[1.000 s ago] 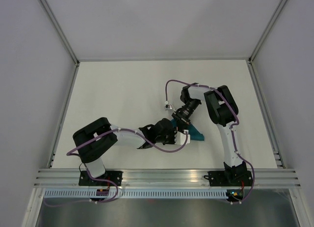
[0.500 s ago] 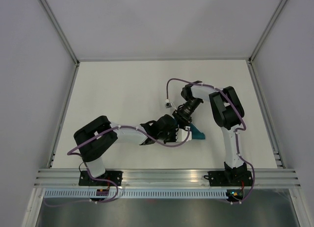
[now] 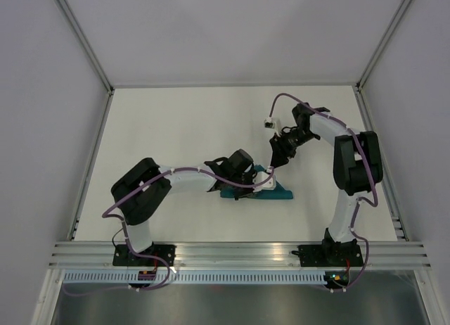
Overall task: Fold the napkin, place the utensils inside, and roll it up
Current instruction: Roll the napkin at the center of the board.
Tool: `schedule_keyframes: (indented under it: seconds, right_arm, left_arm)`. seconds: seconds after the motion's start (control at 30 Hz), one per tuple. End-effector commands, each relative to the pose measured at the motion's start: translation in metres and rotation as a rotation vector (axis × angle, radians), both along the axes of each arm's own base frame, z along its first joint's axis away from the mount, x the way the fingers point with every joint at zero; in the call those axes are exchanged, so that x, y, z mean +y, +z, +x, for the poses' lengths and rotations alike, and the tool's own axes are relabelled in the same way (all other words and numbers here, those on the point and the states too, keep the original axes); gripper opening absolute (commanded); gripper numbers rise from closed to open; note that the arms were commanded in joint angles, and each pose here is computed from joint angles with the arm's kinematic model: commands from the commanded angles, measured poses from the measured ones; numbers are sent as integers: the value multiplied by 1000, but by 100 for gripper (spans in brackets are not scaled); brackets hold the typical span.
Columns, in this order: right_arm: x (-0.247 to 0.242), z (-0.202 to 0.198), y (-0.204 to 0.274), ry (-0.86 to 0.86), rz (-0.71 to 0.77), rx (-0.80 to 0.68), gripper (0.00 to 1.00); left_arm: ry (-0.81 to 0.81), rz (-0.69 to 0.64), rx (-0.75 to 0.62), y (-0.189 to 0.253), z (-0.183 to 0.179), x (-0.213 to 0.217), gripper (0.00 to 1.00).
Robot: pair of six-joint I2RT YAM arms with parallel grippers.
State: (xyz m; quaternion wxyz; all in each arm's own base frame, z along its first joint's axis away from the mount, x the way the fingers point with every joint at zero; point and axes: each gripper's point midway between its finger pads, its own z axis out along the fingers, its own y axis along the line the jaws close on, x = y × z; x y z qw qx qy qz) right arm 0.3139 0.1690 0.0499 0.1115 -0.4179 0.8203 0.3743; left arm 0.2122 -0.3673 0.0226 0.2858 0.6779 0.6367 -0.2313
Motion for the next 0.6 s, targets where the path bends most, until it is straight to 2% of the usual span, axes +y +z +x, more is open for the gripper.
schedule_keyframes:
  seconds: [0.0,0.13,0.2,0.4,0.57]
  right_arm:
    - [-3,24,47,-62,79,-198,56]
    - [-18,27,71,-100,105,-323,56]
    - [-22,15,78,-99,98,-376,56]
    - [-26,-3,93,-86,101,-546,58]
    - [-23,-17,97,-59,51,-678,57]
  left_arm:
    - [22,154,279,-29,-35,29,2]
    - [45,164,394,-23,-27,26,2]
    - [74,200,473,-30,-26,34,2]
    - [123,196,671,-24,-17,31,2]
    - [173,205,745,-29,-2,31,2]
